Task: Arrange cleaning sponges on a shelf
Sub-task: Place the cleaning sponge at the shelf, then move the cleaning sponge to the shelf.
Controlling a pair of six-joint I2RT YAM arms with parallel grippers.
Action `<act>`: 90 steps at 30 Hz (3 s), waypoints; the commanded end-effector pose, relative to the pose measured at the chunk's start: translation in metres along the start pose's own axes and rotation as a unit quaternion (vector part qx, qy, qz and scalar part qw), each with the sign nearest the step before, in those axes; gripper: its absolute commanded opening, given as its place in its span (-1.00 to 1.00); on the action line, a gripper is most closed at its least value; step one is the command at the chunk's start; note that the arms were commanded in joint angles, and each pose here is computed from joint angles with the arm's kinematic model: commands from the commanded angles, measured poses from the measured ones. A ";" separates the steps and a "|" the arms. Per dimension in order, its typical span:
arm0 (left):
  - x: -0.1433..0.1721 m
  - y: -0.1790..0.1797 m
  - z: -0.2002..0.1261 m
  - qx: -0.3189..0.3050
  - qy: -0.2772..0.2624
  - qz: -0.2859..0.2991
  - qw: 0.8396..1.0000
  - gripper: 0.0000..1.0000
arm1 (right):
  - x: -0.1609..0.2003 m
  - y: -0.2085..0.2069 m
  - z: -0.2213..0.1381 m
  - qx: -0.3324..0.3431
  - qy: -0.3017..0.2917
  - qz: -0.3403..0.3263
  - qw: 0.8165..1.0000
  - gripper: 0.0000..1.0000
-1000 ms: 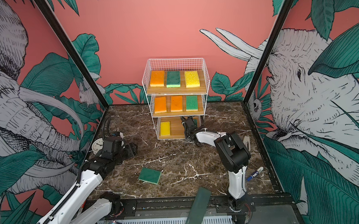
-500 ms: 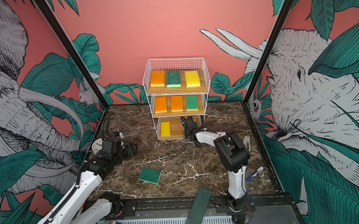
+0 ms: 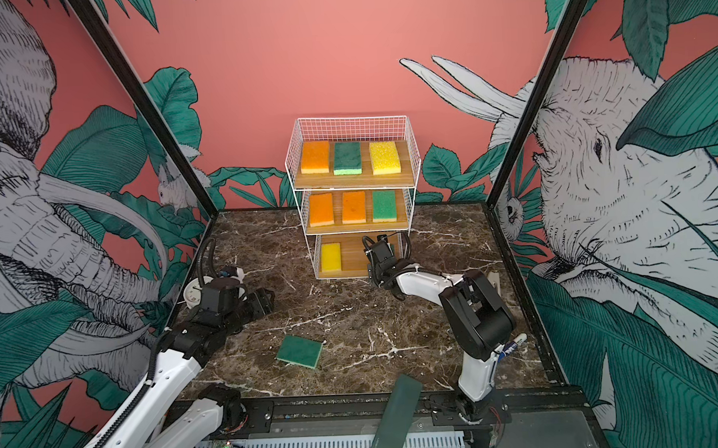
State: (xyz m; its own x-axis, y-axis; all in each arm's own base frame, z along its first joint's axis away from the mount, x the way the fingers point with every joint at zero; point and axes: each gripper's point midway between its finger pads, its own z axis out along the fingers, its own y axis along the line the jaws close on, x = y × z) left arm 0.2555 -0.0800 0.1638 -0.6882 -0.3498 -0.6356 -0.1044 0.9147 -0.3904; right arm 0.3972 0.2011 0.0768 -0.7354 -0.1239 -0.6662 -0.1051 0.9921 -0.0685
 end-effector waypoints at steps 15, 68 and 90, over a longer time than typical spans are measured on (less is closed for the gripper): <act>0.009 0.013 -0.007 -0.017 -0.001 0.003 1.000 0.46 | 0.001 0.001 -0.005 -0.002 -0.018 0.036 0.999 -0.38; 0.005 0.016 -0.002 -0.033 -0.002 0.012 0.999 0.46 | -0.005 0.000 0.019 0.023 -0.007 0.050 0.998 -0.37; 0.072 0.044 -0.013 -0.079 0.138 -0.011 0.987 0.49 | 0.007 -0.041 -0.104 0.030 -0.058 0.045 0.997 0.19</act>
State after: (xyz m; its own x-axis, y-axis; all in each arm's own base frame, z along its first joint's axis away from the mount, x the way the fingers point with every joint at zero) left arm 0.2124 -0.0630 0.1216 -0.8137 -0.3045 -0.4952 -0.1857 0.9434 -0.2749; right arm 0.3423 0.1720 0.1609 -0.6200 -0.0174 -0.7844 -0.0249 0.9997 -0.0025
